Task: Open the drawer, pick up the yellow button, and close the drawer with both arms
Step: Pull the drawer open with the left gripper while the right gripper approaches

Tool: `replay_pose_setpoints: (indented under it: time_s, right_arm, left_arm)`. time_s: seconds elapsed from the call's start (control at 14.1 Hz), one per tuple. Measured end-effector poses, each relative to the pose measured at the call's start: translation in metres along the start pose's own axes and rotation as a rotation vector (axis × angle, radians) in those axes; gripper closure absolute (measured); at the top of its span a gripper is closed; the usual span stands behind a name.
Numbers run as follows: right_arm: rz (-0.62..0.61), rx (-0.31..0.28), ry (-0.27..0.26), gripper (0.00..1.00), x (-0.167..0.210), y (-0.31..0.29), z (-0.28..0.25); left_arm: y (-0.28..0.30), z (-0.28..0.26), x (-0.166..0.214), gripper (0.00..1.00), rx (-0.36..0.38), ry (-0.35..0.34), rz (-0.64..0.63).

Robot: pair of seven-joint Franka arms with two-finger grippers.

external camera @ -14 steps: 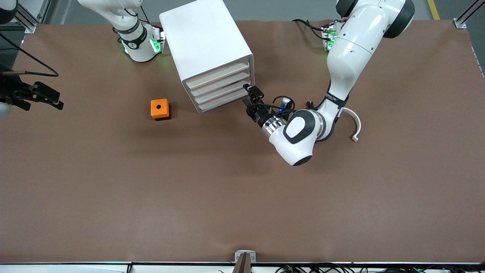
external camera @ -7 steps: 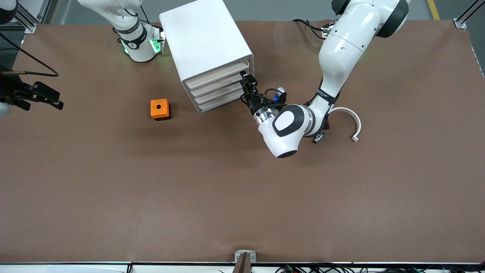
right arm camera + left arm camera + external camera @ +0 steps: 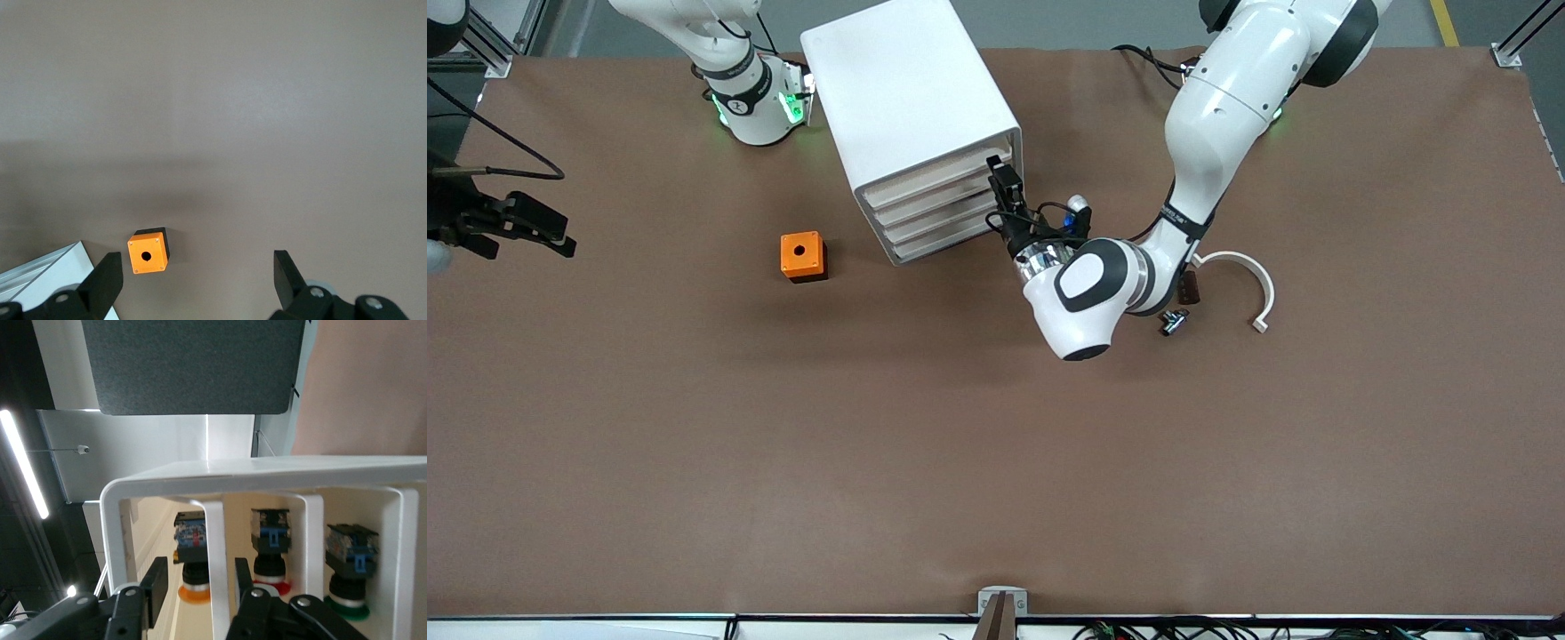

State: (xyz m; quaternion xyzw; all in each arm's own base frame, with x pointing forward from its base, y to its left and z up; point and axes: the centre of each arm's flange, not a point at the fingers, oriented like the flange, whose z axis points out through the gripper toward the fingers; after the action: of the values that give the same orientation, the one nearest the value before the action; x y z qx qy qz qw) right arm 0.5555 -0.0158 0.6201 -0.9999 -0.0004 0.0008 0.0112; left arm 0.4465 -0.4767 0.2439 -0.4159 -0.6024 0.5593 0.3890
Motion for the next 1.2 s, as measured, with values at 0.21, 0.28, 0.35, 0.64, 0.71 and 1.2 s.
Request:
replay_pose_setpoints:
  time_s: [0.21,0.28,0.35,0.64,0.71,1.2]
  right_arm:
    - [0.000,0.000,0.000,0.00,0.000,0.000,0.000]
    - [0.000,0.000,0.000,0.00,0.000,0.000,0.000]
    - [0.000,0.000,0.000,0.00,0.000,0.000,0.000]
    - [0.000,-0.011,0.002,0.00,-0.001,0.001,-0.002]
    - [0.000,-0.018,-0.002,0.00,-0.002,0.001,-0.003]
    - [0.001,-0.025,-0.026,0.00,0.001,0.003,0.006]
  left_arm:
    - [0.005,0.017,0.000,0.55,0.017,0.035,-0.027]
    - [0.007,0.022,0.000,0.55,0.019,0.045,-0.036]
    - [0.010,0.025,0.001,0.61,0.020,0.053,-0.043]
    - [0.020,0.036,0.001,0.73,0.024,0.080,-0.061]
    - [0.018,0.038,0.001,0.84,0.030,0.089,-0.059]
    - [0.017,0.038,0.000,0.90,0.025,0.090,-0.060]
